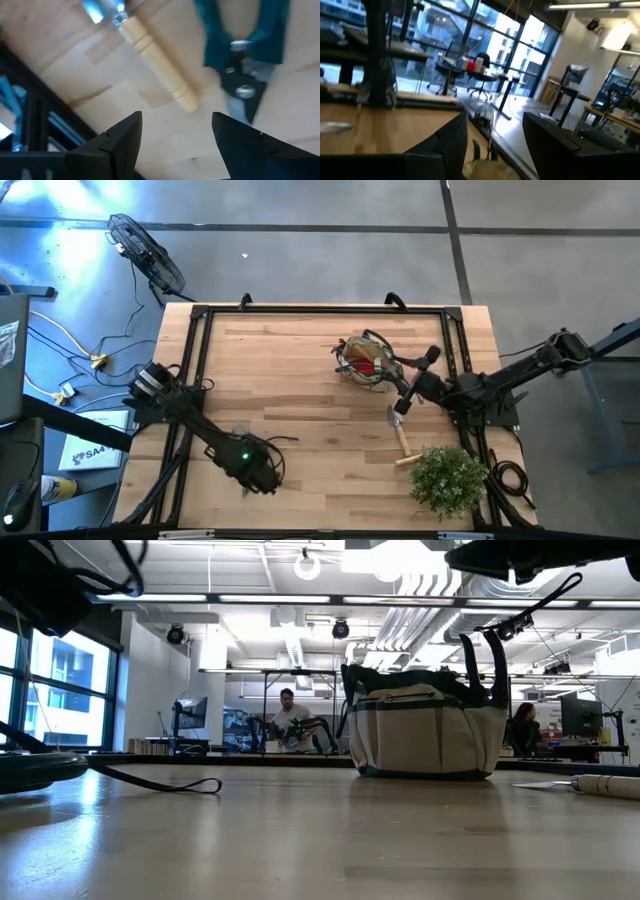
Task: Pick & Place Garden tools in Gardening bag
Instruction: Put the bottom left brown trowel into the light brown gardening bag
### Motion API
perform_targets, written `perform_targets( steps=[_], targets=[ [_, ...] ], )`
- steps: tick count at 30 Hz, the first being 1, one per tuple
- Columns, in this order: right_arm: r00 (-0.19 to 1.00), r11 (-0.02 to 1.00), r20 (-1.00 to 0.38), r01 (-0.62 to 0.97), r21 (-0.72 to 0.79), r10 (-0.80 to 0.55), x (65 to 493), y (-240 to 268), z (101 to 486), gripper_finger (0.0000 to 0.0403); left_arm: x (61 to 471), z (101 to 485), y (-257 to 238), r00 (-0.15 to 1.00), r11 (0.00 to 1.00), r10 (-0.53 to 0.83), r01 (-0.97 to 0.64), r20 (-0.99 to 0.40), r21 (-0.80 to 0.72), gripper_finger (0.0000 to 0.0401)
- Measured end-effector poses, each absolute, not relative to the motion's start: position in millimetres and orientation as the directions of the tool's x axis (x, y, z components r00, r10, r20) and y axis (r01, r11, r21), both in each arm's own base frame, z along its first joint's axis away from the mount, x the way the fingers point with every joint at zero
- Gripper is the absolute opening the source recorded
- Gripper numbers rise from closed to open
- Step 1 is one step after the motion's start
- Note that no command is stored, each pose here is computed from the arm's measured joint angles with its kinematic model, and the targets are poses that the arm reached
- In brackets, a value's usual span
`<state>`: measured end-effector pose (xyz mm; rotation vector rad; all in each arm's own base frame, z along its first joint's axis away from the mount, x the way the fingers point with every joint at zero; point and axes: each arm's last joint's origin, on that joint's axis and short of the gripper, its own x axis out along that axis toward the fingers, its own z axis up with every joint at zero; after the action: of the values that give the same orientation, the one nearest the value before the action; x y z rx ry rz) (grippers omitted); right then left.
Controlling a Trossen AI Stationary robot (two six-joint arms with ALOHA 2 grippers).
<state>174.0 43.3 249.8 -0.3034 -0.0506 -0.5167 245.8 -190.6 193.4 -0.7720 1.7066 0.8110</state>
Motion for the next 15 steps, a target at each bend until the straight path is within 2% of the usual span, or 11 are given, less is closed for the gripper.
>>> perform_targets(
  steps=[7, 11, 15],
  targets=[
    [0.882, 0.832, 0.097, 0.468, -0.297, -0.461, 173.6, 46.9, 246.3, 0.0179, 250.0, 192.5, -187.2, -0.149, 0.572, 0.005, -0.811, -0.989, 0.125, 0.0232],
    [0.882, 0.831, 0.096, 0.468, -0.301, -0.462, 173.6, 46.9, 246.2, 0.0179, 250.0, 192.6, -189.3, -0.173, 0.476, -0.049, -0.87, -0.984, 0.129, 0.0232],
    [0.881, 0.82, 0.092, 0.468, -0.33, -0.465, 174.1, 45.7, 245.7, 0.0179, 250.6, 192.4, -189.8, -0.166, 0.473, -0.054, -0.873, -0.985, 0.121, 0.0232]
  ],
)
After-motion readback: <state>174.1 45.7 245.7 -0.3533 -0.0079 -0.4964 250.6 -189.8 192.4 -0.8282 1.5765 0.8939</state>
